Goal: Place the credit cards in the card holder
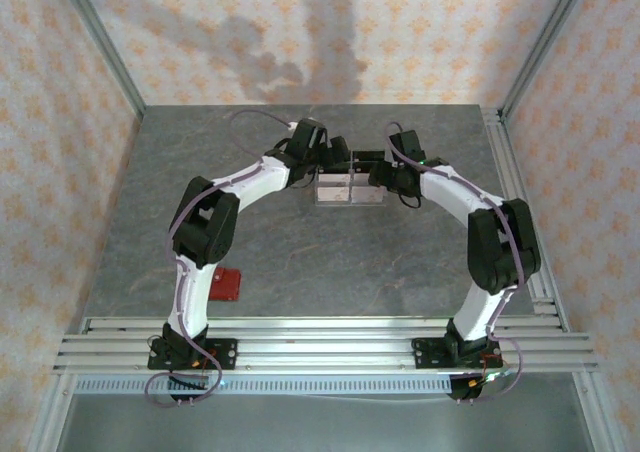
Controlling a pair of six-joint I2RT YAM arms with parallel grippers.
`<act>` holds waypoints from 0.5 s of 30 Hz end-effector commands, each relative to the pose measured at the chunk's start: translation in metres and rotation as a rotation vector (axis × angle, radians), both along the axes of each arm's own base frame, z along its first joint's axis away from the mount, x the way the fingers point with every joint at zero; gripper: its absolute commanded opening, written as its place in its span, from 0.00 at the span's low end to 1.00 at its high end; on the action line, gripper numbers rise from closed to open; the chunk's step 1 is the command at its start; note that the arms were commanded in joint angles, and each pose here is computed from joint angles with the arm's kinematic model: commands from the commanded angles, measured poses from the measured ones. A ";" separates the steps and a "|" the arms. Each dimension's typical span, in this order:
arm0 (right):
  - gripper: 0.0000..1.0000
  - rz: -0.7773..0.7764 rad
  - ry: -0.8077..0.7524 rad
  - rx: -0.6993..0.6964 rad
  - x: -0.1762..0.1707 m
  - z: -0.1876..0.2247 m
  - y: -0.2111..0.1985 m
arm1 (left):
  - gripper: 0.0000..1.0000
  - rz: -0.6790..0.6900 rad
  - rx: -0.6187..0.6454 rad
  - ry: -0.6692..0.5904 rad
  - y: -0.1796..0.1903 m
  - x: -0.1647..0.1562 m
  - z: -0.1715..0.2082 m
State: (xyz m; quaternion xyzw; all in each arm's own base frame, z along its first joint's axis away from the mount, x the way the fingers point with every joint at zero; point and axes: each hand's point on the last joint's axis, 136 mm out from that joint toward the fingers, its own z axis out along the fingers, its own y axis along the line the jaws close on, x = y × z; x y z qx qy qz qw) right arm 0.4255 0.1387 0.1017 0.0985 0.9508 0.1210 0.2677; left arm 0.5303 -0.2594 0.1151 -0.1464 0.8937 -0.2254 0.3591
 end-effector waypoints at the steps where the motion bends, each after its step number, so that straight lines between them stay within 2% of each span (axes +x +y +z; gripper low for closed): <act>1: 0.68 0.020 0.013 -0.004 -0.010 0.005 -0.001 | 1.00 0.072 0.034 -0.003 0.019 0.000 0.022; 6: 0.68 0.022 0.011 -0.003 -0.014 0.008 -0.001 | 1.00 0.150 0.083 -0.023 0.039 0.008 0.036; 12: 0.68 0.017 -0.005 -0.001 -0.016 0.015 -0.003 | 1.00 0.330 0.085 -0.037 0.078 0.021 0.050; 15: 0.68 0.014 -0.010 0.013 -0.019 0.020 -0.003 | 1.00 0.388 0.123 -0.045 0.098 0.011 0.069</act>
